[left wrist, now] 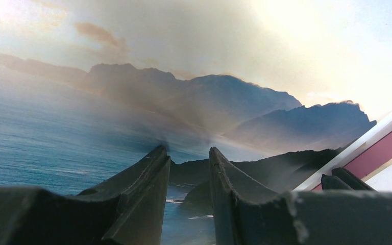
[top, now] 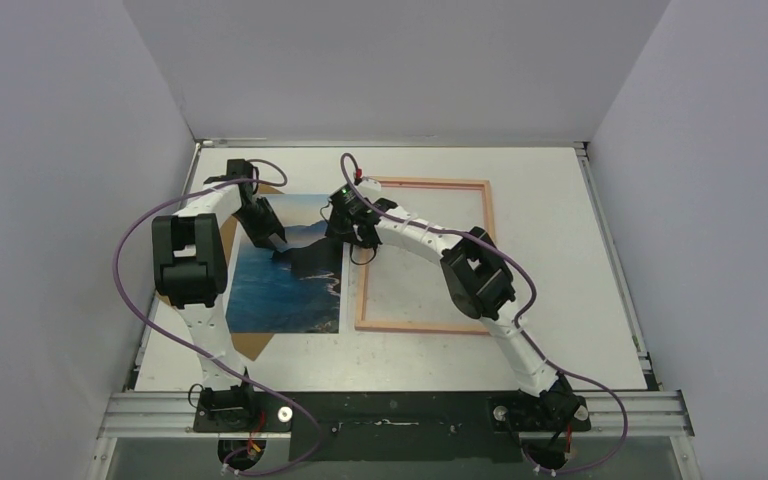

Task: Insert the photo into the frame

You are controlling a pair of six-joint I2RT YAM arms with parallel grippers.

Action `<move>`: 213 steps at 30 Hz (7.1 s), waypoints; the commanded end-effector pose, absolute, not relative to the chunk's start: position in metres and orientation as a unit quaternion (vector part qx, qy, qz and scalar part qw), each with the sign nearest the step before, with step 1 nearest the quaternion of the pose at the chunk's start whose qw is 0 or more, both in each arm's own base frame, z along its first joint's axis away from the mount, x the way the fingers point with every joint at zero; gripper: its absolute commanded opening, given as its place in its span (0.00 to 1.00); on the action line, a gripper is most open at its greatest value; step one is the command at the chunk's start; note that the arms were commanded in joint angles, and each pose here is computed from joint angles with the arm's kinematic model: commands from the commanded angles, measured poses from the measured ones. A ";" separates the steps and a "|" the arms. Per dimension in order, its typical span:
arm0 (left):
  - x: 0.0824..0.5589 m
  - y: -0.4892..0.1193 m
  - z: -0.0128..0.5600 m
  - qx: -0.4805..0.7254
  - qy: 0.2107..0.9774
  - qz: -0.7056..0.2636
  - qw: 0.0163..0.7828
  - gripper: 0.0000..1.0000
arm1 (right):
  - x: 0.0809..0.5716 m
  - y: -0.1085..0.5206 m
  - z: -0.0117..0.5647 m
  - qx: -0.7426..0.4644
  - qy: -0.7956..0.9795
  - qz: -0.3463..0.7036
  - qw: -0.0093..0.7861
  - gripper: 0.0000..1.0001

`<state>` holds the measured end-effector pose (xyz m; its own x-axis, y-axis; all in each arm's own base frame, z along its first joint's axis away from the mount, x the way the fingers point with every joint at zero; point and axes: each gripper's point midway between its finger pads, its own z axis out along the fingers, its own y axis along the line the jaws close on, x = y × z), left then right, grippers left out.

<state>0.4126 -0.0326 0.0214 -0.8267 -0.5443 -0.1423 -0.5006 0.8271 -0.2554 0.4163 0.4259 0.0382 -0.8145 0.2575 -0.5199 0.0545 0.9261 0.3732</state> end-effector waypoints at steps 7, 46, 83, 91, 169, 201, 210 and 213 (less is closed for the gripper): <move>0.413 -0.030 -0.001 -0.279 0.951 -0.096 0.094 0.33 | 0.411 0.430 0.027 0.098 0.945 0.182 0.252 0.61; 0.410 -0.034 -0.012 -0.281 0.951 -0.097 0.080 0.32 | 0.366 0.459 0.131 0.088 0.847 0.496 0.170 0.71; 0.431 -0.059 0.112 -0.183 0.948 -0.157 0.208 0.44 | 0.395 0.431 0.157 0.062 0.874 0.401 0.266 0.00; 0.398 -0.129 0.202 -0.016 0.911 -0.188 0.366 0.59 | 0.394 0.378 0.210 0.149 0.872 0.378 0.273 0.00; 0.309 -0.250 0.212 0.314 0.803 -0.050 0.503 0.34 | 0.378 0.329 0.244 0.272 0.857 0.360 0.250 0.00; 0.307 -0.239 0.211 0.328 0.832 -0.008 0.448 0.02 | 0.383 0.337 0.235 0.261 0.863 0.355 0.247 0.00; 0.306 -0.239 0.242 0.336 0.815 -0.019 0.471 0.00 | 0.388 0.336 0.246 0.249 0.857 0.369 0.260 0.54; 0.305 -0.238 0.255 0.331 0.811 -0.025 0.481 0.00 | 0.400 0.331 0.269 0.240 0.836 0.399 0.291 0.78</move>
